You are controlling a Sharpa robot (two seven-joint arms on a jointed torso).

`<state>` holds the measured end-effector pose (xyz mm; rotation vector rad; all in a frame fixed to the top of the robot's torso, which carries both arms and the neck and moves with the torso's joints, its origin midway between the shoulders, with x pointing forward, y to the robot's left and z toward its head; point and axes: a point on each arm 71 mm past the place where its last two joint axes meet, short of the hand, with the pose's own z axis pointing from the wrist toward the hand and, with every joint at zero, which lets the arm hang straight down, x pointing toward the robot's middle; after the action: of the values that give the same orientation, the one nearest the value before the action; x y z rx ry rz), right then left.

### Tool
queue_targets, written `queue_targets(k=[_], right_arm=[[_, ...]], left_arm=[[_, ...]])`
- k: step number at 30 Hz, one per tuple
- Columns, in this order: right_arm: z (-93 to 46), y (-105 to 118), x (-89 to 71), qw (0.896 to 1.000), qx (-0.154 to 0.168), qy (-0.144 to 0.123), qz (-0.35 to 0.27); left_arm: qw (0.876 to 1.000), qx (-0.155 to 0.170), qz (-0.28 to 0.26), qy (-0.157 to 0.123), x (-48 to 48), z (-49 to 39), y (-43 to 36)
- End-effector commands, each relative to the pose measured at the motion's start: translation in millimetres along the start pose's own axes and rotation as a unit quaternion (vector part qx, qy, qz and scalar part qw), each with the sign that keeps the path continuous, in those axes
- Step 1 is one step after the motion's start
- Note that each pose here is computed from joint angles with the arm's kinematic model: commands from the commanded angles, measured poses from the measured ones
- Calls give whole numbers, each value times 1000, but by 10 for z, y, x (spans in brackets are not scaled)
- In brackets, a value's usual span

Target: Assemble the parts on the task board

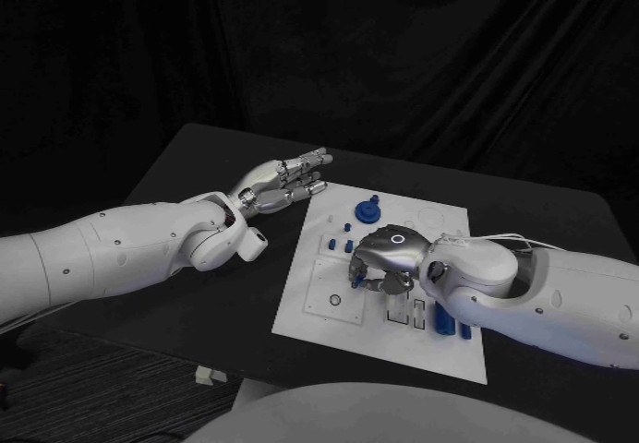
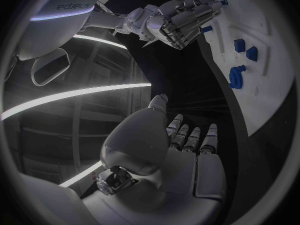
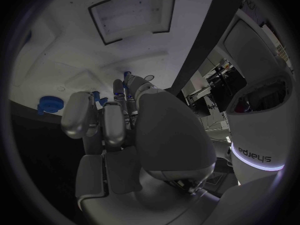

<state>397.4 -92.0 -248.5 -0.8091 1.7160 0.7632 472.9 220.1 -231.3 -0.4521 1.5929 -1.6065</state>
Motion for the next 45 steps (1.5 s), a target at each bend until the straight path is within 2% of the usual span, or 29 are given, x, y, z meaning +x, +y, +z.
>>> queue_targets(k=[1,30,38,45], right_arm=[[8,5,21,1000,5,-2,-5],[13,26,67,1000,6,5,-2],[-30,-14,26,999,29,-27,-6],[-104,-70,-46,995,48,-81,-18]], left_arm=[[1000,6,-9,6,25,9,-5],[1000,0,-14,12,45,22,12],[1000,-2,-13,11,41,19,18],[1000,-4,-13,10,34,11,23]])
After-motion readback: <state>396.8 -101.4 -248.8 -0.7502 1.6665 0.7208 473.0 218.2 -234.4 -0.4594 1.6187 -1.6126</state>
